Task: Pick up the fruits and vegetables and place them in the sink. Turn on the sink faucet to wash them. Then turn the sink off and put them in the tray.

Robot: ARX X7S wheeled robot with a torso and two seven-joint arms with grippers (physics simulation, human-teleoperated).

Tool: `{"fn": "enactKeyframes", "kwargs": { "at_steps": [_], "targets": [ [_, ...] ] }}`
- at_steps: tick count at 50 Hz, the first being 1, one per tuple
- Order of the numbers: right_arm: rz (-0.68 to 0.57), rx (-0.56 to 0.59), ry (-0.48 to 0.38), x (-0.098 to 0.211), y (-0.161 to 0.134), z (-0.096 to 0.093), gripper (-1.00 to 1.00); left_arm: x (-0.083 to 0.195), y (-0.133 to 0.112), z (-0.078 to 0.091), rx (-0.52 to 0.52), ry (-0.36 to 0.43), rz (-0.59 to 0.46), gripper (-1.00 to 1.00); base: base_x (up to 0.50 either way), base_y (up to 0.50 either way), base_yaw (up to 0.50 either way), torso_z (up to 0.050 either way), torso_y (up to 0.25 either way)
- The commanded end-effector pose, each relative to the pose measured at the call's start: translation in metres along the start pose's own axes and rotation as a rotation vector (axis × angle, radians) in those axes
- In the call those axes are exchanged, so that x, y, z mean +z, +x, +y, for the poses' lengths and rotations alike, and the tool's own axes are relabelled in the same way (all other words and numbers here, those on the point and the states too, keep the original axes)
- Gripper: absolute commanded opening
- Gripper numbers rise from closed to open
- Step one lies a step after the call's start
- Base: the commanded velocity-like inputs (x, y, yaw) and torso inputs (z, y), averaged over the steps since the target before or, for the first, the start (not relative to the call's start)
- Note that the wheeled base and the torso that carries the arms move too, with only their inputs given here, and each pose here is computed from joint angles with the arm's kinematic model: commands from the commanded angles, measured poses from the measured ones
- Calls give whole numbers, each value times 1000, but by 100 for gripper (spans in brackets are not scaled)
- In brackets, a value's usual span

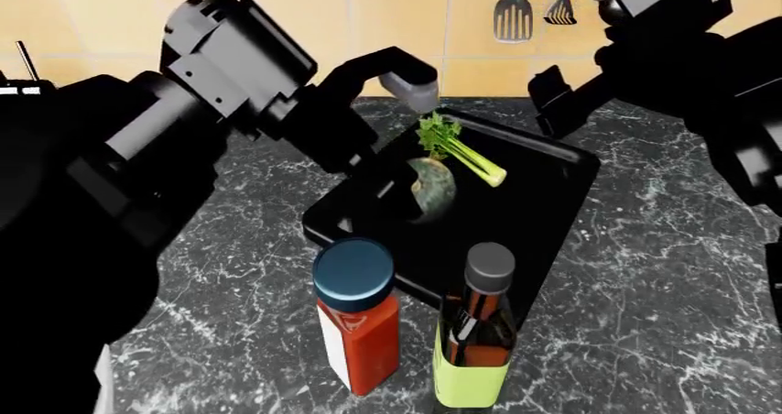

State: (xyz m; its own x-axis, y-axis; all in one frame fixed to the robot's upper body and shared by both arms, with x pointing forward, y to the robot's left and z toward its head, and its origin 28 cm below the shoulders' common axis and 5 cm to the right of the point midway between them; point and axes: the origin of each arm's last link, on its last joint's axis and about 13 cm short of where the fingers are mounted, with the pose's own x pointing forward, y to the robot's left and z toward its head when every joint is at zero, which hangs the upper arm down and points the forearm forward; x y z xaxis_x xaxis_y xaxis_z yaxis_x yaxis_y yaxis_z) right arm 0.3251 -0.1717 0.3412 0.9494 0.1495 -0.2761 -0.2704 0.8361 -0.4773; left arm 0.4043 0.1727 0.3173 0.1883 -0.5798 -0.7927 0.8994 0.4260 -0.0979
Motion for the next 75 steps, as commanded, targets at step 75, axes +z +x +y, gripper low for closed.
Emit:
{"fn": "enactKeyframes", "kwargs": {
  "at_steps": [75],
  "targets": [
    [-11, 19, -1, -6, 12, 2, 100, -11, 29, 7, 94, -32, -157, -100, 0, 0, 0, 0, -32]
  ]
}}
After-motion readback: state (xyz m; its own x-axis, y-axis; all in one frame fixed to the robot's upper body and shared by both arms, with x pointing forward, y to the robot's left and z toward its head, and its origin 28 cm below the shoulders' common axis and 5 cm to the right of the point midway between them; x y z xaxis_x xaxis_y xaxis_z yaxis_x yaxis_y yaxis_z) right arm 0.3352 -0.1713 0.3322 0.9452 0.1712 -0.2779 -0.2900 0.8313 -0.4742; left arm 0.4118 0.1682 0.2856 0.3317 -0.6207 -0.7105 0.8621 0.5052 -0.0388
